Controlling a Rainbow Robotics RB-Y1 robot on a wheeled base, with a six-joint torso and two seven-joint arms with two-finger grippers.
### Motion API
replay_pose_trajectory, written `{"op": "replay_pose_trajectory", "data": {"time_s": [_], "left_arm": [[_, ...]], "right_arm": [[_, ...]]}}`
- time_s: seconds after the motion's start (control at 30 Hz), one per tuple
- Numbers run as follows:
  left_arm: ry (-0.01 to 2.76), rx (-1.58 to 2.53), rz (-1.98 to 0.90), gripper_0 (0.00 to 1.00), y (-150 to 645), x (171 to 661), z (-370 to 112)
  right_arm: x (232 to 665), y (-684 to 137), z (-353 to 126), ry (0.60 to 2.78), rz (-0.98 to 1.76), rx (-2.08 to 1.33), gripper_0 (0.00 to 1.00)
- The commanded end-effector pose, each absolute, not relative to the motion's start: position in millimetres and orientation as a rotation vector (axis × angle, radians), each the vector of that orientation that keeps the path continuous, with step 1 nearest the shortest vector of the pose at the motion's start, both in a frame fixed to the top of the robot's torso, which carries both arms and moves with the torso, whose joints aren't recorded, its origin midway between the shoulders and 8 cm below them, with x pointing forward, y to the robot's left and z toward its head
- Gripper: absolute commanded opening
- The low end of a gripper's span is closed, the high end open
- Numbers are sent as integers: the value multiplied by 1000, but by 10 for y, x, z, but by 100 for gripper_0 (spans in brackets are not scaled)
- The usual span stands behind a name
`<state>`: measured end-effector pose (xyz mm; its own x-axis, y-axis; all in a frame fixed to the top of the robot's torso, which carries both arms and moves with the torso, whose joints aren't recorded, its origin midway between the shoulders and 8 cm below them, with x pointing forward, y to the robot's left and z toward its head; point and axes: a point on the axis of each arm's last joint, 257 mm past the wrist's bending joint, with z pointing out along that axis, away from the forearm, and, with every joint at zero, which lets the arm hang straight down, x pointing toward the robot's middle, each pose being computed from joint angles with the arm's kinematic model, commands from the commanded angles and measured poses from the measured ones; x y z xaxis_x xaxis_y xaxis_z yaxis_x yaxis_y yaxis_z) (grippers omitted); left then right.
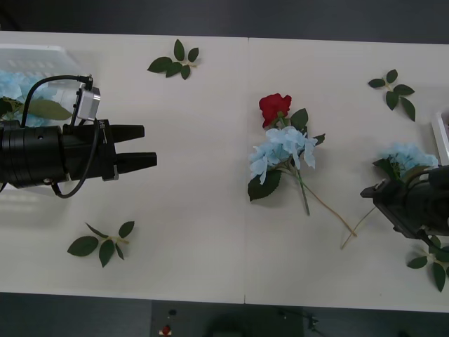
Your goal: Put the red flowers into the right box and the blue flowers into the left box
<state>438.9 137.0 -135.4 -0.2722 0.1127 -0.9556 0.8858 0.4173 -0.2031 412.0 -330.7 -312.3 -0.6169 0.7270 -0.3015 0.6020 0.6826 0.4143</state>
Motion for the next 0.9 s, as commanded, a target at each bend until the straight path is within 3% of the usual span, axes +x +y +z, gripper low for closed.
{"op": "replay_pose_trajectory", "data": {"time_s": [0.03,0.43,0.47,0.5,0.53,0.57,0.6,0.9], "left_arm": [[1639,890,-993,100,1277,4410,-1201],[1604,974,-977,100,1342,4402,-1207],[1603,975,-986,100,1347,4398,-1216],[1601,975,-984,100,1347,4403,-1214],[1600,979,-981,100,1342,4403,-1220],[1600,977,-980,100,1343,4407,-1219],[1601,978,-979,100,1344,4408,-1222],[1601,979,-982,100,1338,4400,-1225]], "right_arm": [[4299,-3237,-3111,2399,387,1089,100],[4700,-3304,-3472,2385,272,1034,100],[4729,-3316,-3493,2382,262,1028,93],[4739,-3320,-3501,2380,258,1025,78],[4764,-3311,-3505,2375,258,1029,42],[4765,-3316,-3516,2375,254,1030,18],[4776,-3303,-3513,2373,255,1029,0],[4788,-3295,-3496,2376,253,1020,0]]}}
